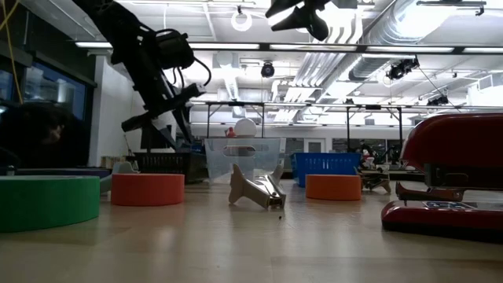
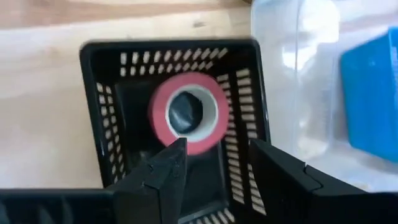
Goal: Pick and place Stapler, Stapler remover, tape
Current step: Put the blue tape into the black basket
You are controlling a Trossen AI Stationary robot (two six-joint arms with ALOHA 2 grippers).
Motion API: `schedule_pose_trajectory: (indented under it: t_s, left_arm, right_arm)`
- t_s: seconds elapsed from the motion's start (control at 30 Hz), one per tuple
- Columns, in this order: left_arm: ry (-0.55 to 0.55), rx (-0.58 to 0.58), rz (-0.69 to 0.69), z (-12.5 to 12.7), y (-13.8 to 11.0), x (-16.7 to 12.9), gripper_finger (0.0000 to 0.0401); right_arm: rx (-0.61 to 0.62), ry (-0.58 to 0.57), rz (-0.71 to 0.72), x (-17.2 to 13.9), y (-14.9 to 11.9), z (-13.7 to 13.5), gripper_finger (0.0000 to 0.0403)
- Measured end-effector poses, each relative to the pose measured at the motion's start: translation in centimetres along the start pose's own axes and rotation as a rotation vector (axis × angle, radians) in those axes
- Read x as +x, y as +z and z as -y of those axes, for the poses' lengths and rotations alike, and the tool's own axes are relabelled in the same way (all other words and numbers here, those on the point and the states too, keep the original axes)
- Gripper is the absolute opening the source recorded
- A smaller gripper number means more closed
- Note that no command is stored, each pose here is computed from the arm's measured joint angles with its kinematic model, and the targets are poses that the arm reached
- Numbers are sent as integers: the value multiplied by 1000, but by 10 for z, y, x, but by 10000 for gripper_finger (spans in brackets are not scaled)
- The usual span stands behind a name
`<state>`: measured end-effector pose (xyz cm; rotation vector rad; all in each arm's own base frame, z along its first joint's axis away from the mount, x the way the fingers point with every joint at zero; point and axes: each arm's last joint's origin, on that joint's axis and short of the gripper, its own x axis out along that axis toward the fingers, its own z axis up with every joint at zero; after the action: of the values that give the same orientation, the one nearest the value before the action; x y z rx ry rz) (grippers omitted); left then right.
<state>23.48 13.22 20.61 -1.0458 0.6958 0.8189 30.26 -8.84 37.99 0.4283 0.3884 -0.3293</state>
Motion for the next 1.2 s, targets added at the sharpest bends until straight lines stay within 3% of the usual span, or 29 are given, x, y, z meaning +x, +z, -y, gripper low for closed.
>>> schedule_pose_trajectory:
  t_s: [0.17, 0.7, 1.2]
  left_arm:
    - [-32, 67, -72, -2, -5, -14, 172]
    - [74, 241, -304, -15, -43, -57, 172]
    - [202, 312, -349, -2, -86, -65, 172]
  right_arm:
    - [1, -5, -23, 0, -2, 1, 146]
    - [2, -12, -43, 0, -4, 1, 146]
    - [17, -14, -44, 0, -4, 1, 146]
